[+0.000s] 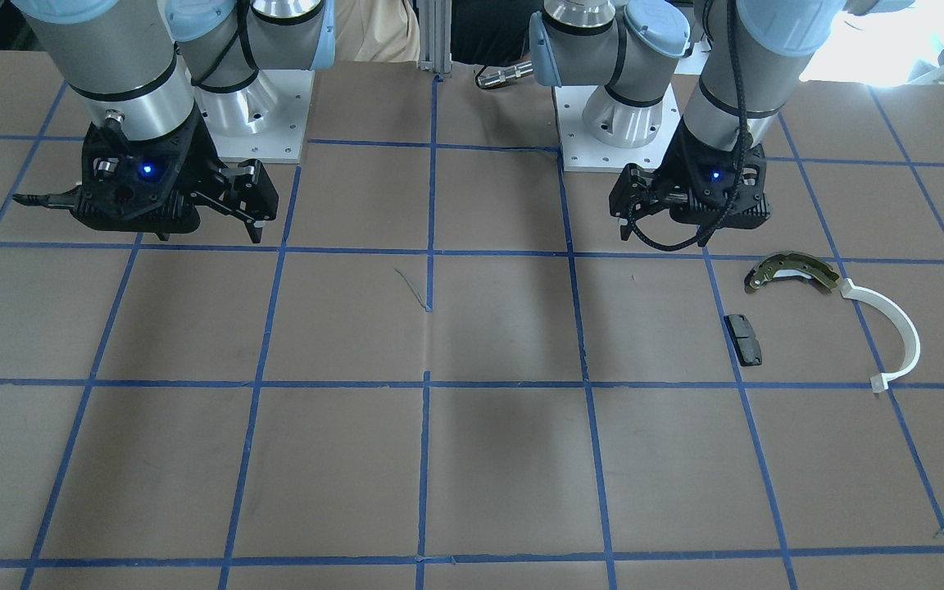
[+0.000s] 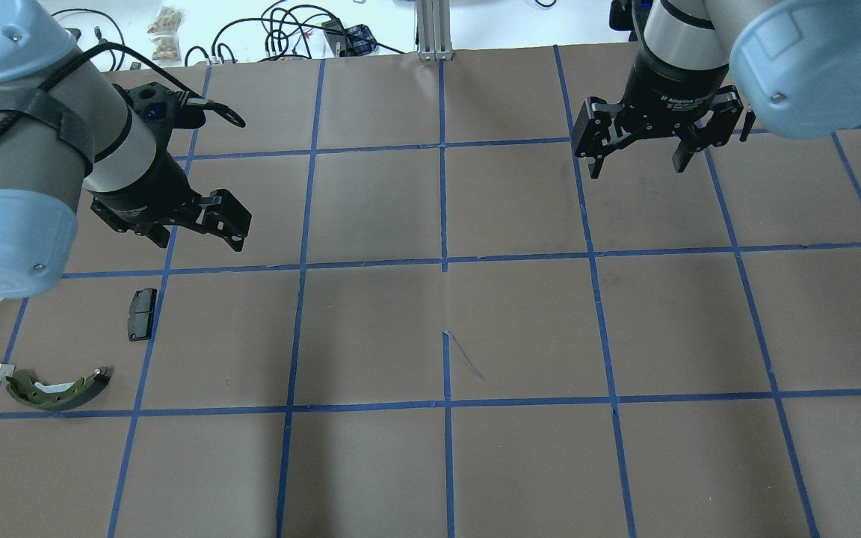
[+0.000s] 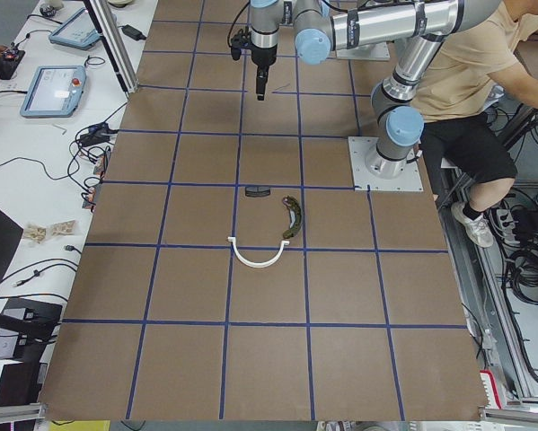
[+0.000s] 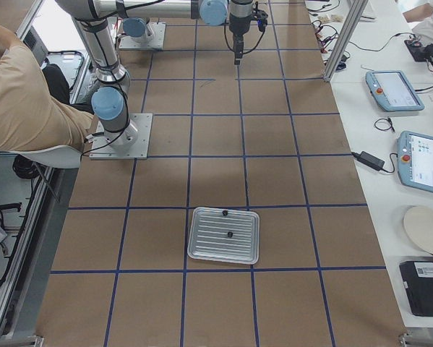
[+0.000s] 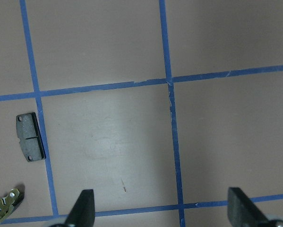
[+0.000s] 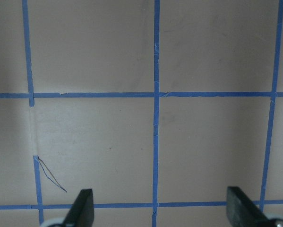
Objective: Place bearing gear from tray to pile
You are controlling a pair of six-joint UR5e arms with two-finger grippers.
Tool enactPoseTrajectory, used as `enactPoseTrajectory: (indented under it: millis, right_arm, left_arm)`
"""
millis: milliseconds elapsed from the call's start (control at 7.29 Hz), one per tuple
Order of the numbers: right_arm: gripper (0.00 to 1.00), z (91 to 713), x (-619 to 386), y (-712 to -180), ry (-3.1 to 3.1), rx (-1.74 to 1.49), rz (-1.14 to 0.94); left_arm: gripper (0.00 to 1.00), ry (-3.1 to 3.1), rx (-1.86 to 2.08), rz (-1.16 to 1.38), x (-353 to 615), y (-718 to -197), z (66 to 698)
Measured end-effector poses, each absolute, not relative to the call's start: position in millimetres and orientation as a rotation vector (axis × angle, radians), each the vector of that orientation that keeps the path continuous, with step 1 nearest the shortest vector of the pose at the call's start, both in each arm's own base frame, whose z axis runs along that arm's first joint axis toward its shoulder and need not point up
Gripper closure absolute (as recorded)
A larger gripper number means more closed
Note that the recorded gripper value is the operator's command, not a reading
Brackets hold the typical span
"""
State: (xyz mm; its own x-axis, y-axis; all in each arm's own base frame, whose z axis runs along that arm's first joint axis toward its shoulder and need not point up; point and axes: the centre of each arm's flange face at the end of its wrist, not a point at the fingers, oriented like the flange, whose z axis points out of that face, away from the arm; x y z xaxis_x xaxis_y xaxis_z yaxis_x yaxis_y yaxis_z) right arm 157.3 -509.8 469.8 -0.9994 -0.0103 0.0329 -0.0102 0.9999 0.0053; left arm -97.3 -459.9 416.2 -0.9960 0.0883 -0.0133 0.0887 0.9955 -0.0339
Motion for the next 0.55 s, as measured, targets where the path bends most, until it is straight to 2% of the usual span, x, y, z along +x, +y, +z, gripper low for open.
enactPoseTrajectory:
  millis: [274,549]
  right_arm:
    - [0.0,466,139,-517,-3.083,0.024,-0.011]
    - [0.0,460,65,-533,-3.066,-0.016,-0.04]
  left_arm:
    - [0.0,3.122,0.135,-0.059,-97,-459,418]
    - [0.0,3.116,0.133,-0.065,-96,-457,421]
